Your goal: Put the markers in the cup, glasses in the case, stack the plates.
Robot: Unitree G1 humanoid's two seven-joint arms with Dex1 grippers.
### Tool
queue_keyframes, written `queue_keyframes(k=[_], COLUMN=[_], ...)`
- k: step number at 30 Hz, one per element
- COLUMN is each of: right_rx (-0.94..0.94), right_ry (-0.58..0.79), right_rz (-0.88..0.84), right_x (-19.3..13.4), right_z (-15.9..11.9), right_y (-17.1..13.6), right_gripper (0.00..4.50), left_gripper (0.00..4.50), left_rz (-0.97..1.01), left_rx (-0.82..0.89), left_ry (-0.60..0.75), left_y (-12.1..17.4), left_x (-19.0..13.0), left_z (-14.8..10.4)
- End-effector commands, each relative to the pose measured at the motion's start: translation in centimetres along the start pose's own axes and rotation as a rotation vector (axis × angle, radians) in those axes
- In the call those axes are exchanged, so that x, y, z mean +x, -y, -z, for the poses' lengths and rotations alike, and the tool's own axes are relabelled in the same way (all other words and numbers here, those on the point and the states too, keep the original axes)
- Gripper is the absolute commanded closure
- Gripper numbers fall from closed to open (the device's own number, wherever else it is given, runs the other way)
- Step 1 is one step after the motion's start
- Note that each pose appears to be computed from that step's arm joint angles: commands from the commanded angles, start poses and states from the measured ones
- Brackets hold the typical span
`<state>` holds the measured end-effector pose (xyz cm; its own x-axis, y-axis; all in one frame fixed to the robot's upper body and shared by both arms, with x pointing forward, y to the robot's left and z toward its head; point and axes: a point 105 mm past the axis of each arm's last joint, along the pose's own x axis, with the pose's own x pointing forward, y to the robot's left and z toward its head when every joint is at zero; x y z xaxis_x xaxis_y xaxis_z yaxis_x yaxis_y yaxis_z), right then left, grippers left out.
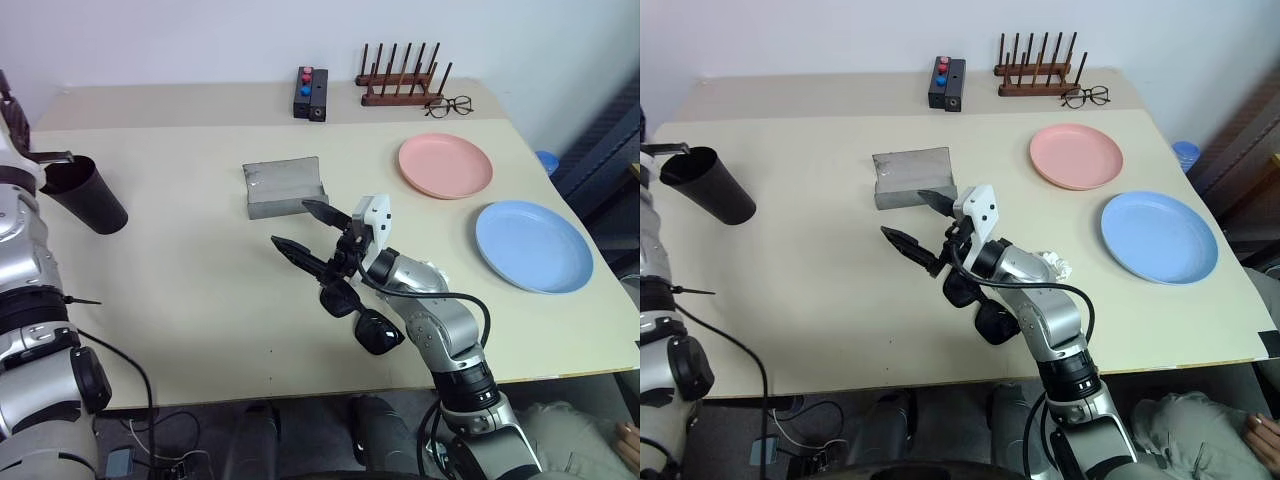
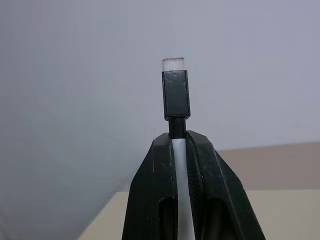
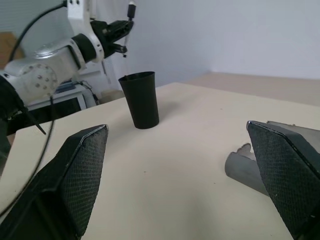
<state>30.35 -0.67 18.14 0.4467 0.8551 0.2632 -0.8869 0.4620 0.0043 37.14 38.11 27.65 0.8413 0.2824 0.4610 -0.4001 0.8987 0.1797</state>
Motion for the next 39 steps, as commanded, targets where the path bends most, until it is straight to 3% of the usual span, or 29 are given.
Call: queue_keyframes(k=[1,5,8,14,23,26,30,35,39], right_rx=[-0.022,-0.021,-0.019,-0.016,-0.014,-0.021,-0.037,-0.068,-0.101], right_ry=[0.045,0.045,0.045,0.044,0.041,0.035,0.034,0.037,0.023], right_rz=[-0.003,0.004,0.006,0.0,-0.006,0.001,0.01,0.034,0.037], right_x=[0.2,0.1,0.1,0.1,0.1,0.1,0.1,-0.2,-0.9], right_z=[-1.1,-1.1,-1.1,-1.1,-1.1,-1.0,-1.1,-1.7,-2.2], right_y=[-0.2,-0.2,-0.2,-0.2,-0.3,-0.1,0.2,1.2,1.8], right_gripper=[0.0,0.0,0.0,0.0,0.0,0.0,0.0,0.0,0.0], left_gripper=[4.47,4.47,3.37,0.54,0.54,0.54,0.54,0.54,0.54], left_rz=[0.005,0.013,0.01,-0.008,0.06,0.312,0.792,1.17,1.298], left_rx=[0.002,-0.003,-0.004,0.004,-0.126,-0.188,-0.195,-0.093,0.017], left_ry=[0.064,0.049,0.047,0.045,0.031,-0.04,-0.209,-0.364,-0.437], left_y=[-0.1,0.1,0.2,0.2,2.2,7.1,14.8,20.0,22.6], left_x=[0.5,0.4,0.3,0.1,0.2,-0.4,-4.2,-7.6,-7.2], left_z=[-1.5,-0.8,-0.6,-0.5,-1.2,-1.6,-1.3,0.3,1.8])
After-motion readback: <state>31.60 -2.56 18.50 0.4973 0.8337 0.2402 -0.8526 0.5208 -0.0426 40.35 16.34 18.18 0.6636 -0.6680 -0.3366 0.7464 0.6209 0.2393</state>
